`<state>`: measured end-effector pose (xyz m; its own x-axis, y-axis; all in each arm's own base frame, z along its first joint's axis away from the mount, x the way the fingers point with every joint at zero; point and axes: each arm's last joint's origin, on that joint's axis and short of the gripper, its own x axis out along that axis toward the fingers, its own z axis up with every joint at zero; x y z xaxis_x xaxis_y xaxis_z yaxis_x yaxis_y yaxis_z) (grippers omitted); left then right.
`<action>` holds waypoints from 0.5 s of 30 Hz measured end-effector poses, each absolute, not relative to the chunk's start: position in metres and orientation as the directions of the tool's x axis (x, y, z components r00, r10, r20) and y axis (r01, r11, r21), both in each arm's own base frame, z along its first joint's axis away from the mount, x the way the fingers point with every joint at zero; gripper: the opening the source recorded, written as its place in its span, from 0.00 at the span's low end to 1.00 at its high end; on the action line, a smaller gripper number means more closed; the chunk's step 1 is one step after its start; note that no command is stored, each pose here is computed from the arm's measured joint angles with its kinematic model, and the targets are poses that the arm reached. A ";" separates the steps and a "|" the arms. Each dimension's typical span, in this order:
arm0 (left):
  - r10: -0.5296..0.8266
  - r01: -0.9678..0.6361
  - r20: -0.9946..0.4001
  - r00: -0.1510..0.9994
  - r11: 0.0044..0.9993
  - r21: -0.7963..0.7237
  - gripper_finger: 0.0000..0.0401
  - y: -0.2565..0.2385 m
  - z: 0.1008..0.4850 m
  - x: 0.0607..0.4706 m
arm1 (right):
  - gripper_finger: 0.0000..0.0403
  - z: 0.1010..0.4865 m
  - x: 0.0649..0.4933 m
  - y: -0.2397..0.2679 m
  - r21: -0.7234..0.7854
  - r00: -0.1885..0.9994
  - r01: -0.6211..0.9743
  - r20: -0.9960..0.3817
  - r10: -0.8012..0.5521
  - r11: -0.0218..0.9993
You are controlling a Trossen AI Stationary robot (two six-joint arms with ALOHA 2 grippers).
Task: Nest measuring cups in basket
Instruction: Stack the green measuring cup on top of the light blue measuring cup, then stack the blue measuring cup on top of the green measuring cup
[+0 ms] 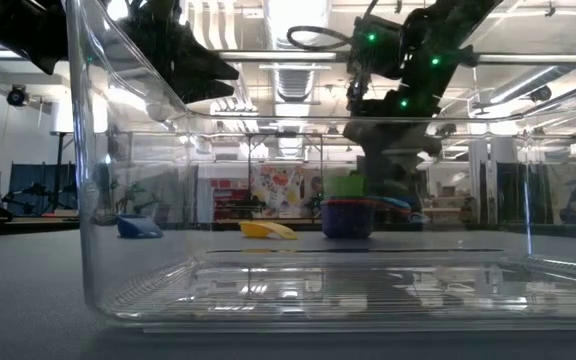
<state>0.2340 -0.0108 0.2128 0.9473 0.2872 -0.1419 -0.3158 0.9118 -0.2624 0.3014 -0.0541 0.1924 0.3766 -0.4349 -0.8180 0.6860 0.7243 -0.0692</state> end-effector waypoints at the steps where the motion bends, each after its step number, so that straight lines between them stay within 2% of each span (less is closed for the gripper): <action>1: 0.288 -0.316 -0.142 0.947 0.912 -0.263 0.34 -0.011 0.213 0.234 | 0.45 0.192 0.301 -0.054 -0.076 0.370 0.687 -0.819 -0.439 0.722; 10: 0.284 -0.318 -0.158 0.946 0.910 -0.265 0.34 -0.011 0.211 0.234 | 0.57 0.201 0.298 -0.054 -0.085 0.385 0.669 -0.810 -0.442 0.739; 15: 0.283 -0.365 -0.280 0.917 0.878 -0.310 0.34 -0.011 0.199 0.231 | 0.58 0.223 0.282 -0.041 -0.089 0.437 0.650 -0.769 -0.467 0.754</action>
<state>0.2307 -0.0106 0.1989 0.9174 0.2829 -0.2798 -0.3652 0.8779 -0.3098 0.2817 -0.0407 0.2231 0.4367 -0.4672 -0.7688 0.6504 0.7543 -0.0889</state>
